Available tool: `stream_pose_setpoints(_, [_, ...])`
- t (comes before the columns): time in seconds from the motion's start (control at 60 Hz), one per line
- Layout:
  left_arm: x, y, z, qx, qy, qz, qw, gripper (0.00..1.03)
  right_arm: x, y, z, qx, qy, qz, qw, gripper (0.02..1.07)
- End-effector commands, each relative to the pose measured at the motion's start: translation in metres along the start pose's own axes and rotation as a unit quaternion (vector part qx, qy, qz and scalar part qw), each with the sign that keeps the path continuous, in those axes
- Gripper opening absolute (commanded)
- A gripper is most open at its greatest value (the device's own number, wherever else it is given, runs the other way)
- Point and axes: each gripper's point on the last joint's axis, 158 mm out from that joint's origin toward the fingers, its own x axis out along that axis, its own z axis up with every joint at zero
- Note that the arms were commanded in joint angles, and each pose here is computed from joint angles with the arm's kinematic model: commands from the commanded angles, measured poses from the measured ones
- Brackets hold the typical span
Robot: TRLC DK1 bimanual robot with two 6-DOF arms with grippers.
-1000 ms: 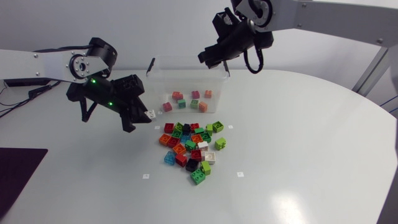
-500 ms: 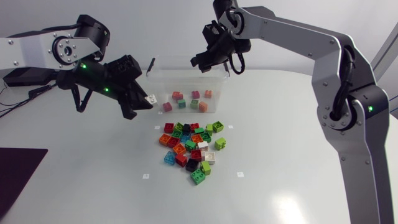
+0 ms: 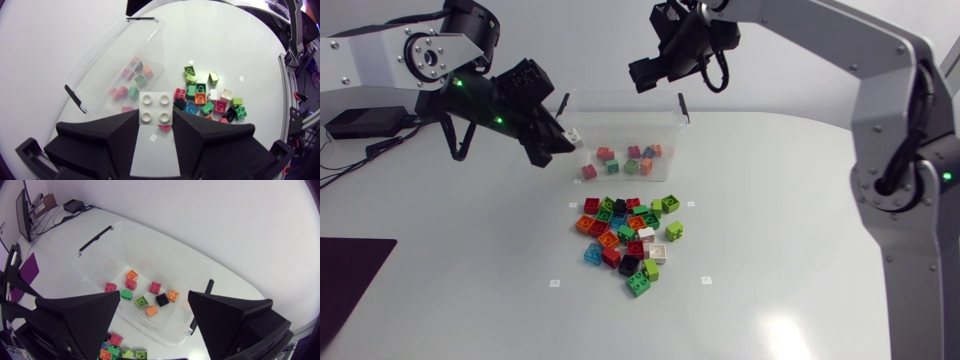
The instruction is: Place the duplo bricks in the container
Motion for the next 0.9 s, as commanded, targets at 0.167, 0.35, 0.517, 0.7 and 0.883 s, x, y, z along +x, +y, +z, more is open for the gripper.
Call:
stream_pose_setpoints(0.167, [0.014, 0.039, 0.039, -0.051, -0.046, 0.03, 0.997, 0.4, -0.06, 0.003, -0.022, -0.013, -0.016, -0.004, 1.0, 1.03])
stream_pose_setpoints(0.35, [0.026, 0.078, 0.06, -0.093, -0.077, 0.056, 0.991, 0.4, -0.082, 0.011, -0.049, -0.017, -0.01, -0.001, 1.0, 1.03])
stream_pose_setpoints(0.517, [0.043, 0.104, 0.071, -0.112, -0.088, 0.07, 0.987, 0.42, -0.088, 0.017, -0.075, -0.02, -0.001, 0.0, 1.0, 1.03])
stream_pose_setpoints(0.7, [0.07, 0.128, 0.076, -0.131, -0.09, 0.084, 0.984, 0.42, -0.086, 0.021, -0.11, -0.023, 0.013, 0.003, 1.0, 1.03])
stream_pose_setpoints(0.883, [0.092, 0.133, 0.081, -0.149, -0.075, 0.068, 0.984, 0.42, -0.084, 0.024, -0.137, -0.025, 0.026, 0.004, 0.999, 1.03])
